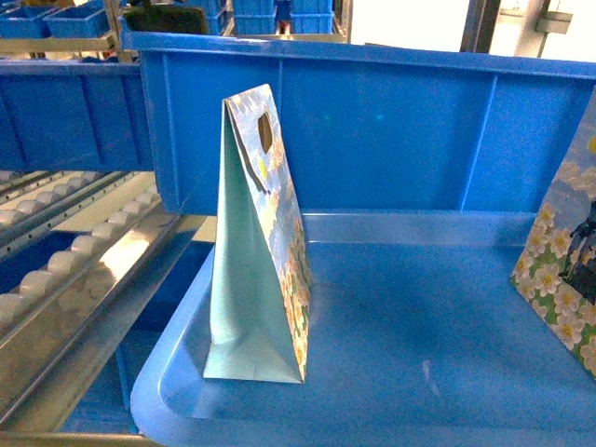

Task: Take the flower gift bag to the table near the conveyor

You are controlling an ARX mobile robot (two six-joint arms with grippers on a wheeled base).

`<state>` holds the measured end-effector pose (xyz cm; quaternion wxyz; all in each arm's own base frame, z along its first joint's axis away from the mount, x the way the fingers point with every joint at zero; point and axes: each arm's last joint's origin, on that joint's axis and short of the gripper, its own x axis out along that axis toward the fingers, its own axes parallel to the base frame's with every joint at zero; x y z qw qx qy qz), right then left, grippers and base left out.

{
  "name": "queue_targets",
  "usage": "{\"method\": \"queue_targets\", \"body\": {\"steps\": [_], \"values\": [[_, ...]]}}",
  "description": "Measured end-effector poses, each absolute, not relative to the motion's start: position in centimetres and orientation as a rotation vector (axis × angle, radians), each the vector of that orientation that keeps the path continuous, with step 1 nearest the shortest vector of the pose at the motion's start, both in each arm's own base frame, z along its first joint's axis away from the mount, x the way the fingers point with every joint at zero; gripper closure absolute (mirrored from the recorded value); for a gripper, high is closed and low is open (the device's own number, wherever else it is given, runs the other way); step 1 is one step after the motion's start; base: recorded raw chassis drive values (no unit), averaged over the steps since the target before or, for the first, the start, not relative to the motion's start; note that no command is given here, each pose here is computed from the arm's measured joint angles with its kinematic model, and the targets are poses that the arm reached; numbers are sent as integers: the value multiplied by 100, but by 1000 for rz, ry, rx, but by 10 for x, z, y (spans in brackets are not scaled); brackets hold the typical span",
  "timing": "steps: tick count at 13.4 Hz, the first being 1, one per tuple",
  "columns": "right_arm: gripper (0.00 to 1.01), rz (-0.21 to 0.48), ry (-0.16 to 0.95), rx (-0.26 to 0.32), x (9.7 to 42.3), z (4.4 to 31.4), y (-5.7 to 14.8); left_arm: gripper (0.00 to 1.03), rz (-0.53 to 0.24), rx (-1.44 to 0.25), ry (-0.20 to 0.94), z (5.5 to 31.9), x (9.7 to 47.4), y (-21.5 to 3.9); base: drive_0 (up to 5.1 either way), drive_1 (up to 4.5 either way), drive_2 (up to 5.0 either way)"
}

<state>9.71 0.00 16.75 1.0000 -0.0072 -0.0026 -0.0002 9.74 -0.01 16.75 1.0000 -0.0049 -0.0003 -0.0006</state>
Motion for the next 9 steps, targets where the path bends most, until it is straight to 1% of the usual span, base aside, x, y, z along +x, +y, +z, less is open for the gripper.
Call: {"method": "queue_targets", "body": {"steps": [9], "values": [[3, 0, -5, -14, 97, 167, 0, 5, -1, -10, -1, 168, 97, 0, 0, 0, 0]]}}
